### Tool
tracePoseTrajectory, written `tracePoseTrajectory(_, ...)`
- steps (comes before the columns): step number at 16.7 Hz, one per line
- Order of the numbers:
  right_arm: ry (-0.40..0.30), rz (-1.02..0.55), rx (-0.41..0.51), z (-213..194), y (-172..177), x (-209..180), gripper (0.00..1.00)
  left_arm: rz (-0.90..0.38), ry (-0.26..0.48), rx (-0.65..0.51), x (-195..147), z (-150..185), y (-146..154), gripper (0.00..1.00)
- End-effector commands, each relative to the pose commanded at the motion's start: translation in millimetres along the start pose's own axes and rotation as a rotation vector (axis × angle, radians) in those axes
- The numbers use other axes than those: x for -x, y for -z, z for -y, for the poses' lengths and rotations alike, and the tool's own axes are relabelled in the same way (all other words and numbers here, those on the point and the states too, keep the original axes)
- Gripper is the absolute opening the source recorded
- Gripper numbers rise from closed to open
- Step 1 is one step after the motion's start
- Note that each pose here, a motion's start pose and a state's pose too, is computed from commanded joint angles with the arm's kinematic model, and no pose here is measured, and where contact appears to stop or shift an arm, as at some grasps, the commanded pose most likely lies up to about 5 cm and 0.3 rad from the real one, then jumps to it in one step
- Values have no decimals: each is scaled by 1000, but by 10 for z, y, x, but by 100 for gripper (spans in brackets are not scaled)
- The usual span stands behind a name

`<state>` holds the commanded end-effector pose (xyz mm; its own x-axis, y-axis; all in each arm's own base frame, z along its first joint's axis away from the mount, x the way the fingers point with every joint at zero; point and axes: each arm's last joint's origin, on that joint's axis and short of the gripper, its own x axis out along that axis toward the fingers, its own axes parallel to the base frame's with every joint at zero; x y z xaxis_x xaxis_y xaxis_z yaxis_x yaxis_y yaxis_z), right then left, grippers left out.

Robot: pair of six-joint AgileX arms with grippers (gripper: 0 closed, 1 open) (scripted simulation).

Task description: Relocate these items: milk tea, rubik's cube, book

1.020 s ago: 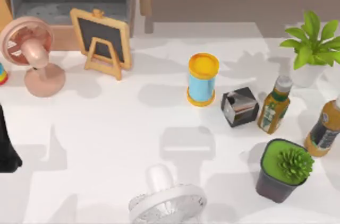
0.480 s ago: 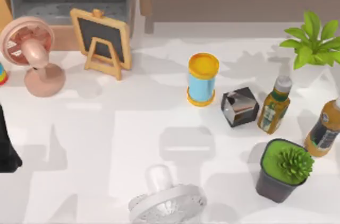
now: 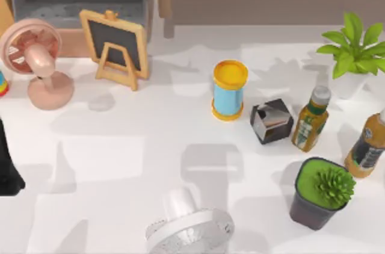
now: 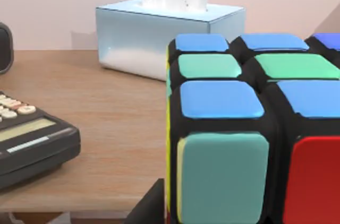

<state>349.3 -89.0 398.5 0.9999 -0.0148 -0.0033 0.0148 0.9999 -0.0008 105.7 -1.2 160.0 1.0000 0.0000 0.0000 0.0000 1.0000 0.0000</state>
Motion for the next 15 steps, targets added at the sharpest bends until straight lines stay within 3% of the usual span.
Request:
tracePoseTrajectory(5,-4,1,-1,-20,-8,-3,0,0,0,0,0,0,0,100)
tracePoseTrajectory(11,-73,117,54,-256,-249,-307,0,0,0,0,0,0,0,100)
tracePoseTrajectory(15,-48,172,39,-224,-423,-554,0,0,0,0,0,0,0,100)
